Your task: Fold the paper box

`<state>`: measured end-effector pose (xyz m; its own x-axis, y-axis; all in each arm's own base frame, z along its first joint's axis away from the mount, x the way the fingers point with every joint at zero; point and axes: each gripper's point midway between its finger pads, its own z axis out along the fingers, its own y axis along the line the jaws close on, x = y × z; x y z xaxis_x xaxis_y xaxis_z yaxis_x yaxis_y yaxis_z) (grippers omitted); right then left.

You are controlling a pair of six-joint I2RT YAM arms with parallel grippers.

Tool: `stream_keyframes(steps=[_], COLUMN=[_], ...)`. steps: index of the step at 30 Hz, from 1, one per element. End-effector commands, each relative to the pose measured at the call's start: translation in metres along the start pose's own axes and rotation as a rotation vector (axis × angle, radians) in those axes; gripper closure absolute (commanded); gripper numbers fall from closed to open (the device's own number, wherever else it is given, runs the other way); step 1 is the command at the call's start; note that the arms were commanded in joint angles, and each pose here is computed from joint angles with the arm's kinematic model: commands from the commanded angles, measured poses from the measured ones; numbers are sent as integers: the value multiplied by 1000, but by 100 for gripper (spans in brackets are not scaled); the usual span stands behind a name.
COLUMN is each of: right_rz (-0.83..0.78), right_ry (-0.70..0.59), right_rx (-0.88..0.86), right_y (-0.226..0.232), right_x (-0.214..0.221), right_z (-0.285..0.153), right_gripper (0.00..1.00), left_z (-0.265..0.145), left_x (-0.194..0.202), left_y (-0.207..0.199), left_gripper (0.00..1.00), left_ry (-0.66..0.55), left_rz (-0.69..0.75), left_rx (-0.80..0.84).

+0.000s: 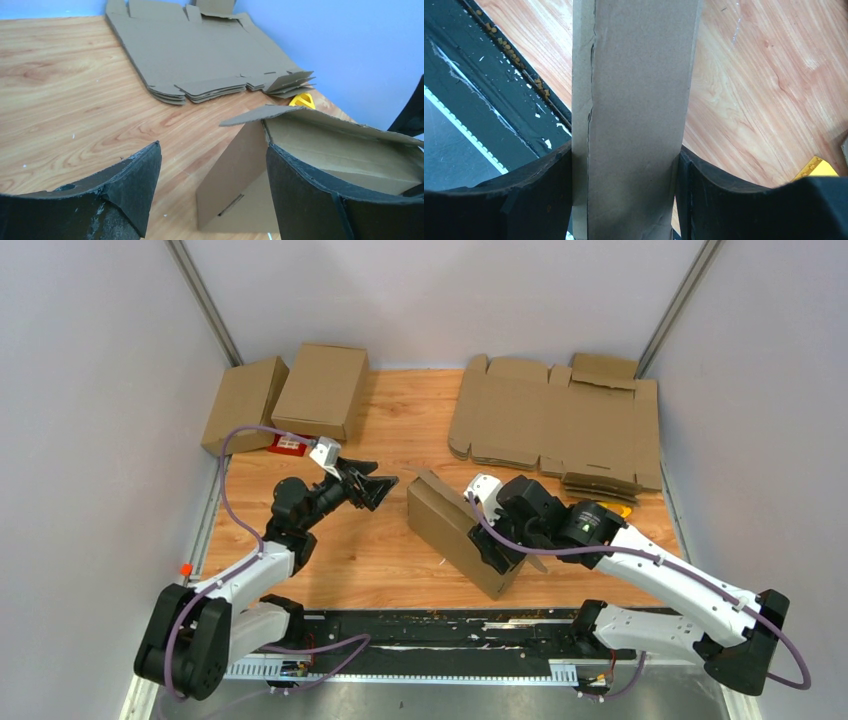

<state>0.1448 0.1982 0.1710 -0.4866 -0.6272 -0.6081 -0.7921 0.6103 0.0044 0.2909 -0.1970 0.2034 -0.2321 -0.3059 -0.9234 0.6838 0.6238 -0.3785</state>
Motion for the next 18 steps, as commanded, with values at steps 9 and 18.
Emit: stream_keyframes(steps=[9, 18], right_rz=[-27, -22], right_ry=[-80, -49], right_rx=[-119, -86], right_y=[21, 18], right_x=[-22, -24], right_z=[-7, -3], right_gripper=[39, 39], left_z=[11, 12], left_x=[-18, -18], left_y=[-21, -36], left_gripper=[27, 39], left_ry=[-27, -16], left_rz=[94, 88], left_rx=[150, 220])
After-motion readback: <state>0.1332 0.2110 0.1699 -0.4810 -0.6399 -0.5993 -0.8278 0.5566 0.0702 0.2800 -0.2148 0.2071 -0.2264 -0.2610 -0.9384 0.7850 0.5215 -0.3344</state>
